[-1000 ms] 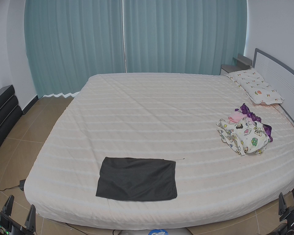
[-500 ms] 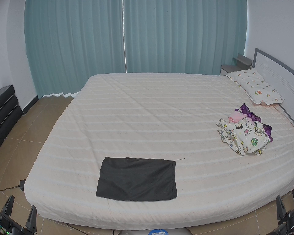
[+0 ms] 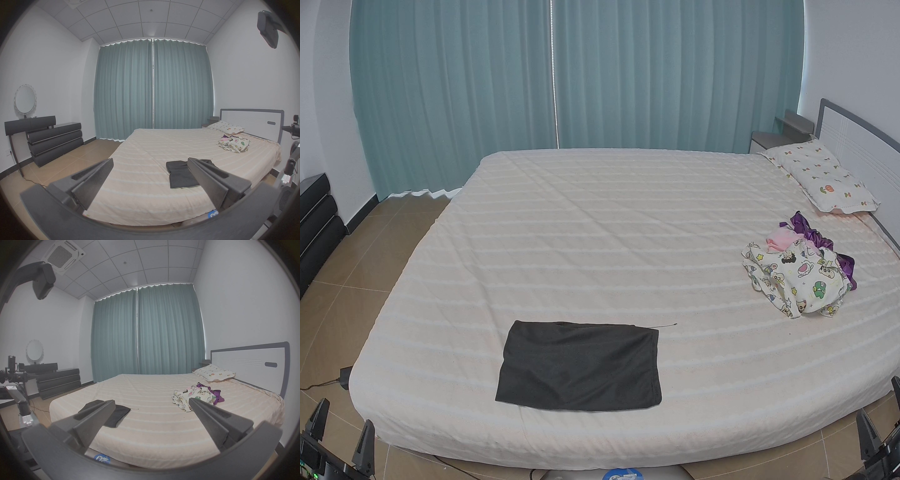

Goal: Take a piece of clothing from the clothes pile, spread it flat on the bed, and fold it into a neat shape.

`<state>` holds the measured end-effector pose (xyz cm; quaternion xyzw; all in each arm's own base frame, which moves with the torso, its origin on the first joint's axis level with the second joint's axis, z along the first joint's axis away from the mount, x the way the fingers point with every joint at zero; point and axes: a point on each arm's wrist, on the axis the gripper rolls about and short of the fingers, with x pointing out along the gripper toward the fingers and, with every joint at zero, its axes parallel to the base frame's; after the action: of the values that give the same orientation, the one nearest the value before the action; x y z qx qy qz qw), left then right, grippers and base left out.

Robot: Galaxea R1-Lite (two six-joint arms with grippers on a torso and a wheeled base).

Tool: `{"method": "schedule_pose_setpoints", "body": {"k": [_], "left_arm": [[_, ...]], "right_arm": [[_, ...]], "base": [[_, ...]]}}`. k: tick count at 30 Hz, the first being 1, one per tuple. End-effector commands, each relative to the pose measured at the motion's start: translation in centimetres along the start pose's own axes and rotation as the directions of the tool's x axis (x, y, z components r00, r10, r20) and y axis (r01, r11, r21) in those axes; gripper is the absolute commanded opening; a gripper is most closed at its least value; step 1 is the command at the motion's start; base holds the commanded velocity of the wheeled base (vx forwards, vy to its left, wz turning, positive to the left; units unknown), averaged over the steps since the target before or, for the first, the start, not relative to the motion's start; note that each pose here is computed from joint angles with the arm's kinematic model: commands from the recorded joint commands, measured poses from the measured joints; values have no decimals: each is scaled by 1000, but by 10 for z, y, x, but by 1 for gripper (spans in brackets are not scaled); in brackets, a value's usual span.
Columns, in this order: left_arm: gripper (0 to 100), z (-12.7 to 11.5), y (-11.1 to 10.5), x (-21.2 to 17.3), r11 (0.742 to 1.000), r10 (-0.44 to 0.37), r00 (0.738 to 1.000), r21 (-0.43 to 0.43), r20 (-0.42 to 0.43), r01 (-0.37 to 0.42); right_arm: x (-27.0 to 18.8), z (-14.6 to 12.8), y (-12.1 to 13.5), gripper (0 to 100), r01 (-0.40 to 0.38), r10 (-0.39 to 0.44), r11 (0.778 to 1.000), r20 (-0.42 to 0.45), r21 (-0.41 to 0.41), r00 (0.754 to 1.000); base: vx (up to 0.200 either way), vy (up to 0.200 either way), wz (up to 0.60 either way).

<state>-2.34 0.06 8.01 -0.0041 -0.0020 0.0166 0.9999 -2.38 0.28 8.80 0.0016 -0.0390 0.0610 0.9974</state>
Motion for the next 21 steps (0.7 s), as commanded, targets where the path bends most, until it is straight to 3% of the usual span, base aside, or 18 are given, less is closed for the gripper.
{"method": "schedule_pose_setpoints", "body": {"k": [1,3,9,11,15,18,21], "left_arm": [[100,-5,0,1,1000,1,1000,1,-11,-1],[100,-5,0,1,1000,1,1000,1,-11,-1],[100,-5,0,1,1000,1,1000,1,-11,-1],[100,-5,0,1,1000,1,1000,-1,-11,-1],[100,-5,0,1,1000,1,1000,1,-11,-1],[100,-5,0,1,1000,1,1000,-1,-11,-1],[100,-5,0,1,1000,1,1000,1,-11,-1]], "right_arm": [[0,-5,-2,100,73,-73,997,-3,-12,997],[0,-5,-2,100,87,-87,996,0,-16,996],[-2,5,0,100,28,-28,1000,27,-1,999],[0,-7,-1,100,39,-39,999,-28,4,999],[0,-7,-1,100,41,-41,999,-28,-3,999],[0,-8,-1,100,53,-58,995,-51,-83,997],[0,-11,-2,100,62,-68,996,-99,-62,993]], "base": [[0,0,0],[0,0,0],[0,0,0],[0,0,0],[0,0,0],[0,0,0],[0,0,0]]}}
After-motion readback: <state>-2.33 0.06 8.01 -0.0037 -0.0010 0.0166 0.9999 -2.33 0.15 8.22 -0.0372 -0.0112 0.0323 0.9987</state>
